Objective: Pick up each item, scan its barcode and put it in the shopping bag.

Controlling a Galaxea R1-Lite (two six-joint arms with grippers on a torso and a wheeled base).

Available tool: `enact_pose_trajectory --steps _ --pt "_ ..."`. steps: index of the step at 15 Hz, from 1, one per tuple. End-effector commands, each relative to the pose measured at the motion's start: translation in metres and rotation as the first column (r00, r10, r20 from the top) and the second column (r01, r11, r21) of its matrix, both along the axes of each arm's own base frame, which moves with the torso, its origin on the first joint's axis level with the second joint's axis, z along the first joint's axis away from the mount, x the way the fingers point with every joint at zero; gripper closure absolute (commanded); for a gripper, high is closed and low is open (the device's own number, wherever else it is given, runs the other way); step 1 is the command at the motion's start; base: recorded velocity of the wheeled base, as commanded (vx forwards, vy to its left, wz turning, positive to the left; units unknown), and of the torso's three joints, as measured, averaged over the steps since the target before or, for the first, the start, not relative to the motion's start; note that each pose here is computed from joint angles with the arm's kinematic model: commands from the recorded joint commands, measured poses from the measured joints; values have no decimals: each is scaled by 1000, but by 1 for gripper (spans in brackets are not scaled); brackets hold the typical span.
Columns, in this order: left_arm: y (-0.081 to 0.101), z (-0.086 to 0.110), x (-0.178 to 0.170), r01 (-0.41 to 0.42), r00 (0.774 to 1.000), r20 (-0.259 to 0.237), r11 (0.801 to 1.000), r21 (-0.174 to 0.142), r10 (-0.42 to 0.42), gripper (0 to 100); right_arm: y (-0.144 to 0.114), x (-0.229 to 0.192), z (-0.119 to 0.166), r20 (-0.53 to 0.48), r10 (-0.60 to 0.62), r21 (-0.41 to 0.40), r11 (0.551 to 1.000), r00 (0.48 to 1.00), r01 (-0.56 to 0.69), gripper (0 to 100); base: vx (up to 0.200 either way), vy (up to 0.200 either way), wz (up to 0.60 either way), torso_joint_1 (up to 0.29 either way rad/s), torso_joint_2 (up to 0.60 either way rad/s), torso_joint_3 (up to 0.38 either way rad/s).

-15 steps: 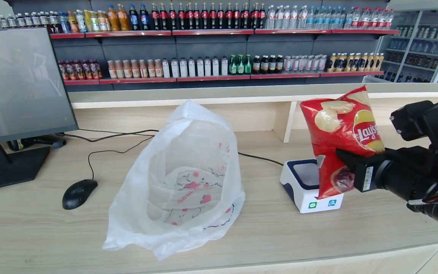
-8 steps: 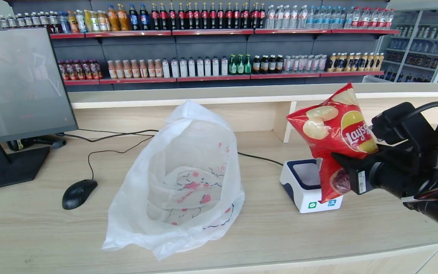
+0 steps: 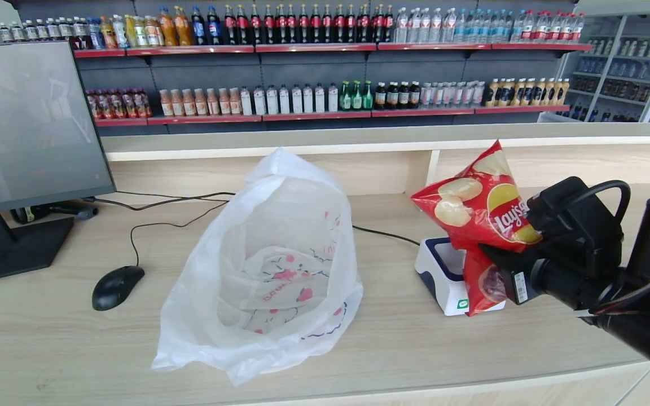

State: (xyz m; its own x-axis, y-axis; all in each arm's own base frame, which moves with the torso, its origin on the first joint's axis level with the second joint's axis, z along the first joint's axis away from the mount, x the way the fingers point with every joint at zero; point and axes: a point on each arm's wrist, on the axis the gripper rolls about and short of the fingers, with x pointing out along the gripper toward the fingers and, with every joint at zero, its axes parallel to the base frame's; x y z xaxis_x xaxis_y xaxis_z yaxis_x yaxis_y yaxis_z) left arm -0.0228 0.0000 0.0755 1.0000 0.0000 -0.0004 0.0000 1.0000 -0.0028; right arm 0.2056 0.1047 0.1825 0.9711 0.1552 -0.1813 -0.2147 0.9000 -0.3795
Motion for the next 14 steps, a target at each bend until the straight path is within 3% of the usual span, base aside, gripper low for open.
enact_pose_trajectory --steps 1,14 --pt "0 0 0 0 1000 0 1000 0 0 0 2 2 -5 -16 1 -9 1000 1000 -1 100 0 0 0 0 0 0" --pt "0 0 0 0 1000 0 1000 0 0 0 2 4 -6 -21 9 5 1000 1000 -9 100 0 0 0 0 0 0"
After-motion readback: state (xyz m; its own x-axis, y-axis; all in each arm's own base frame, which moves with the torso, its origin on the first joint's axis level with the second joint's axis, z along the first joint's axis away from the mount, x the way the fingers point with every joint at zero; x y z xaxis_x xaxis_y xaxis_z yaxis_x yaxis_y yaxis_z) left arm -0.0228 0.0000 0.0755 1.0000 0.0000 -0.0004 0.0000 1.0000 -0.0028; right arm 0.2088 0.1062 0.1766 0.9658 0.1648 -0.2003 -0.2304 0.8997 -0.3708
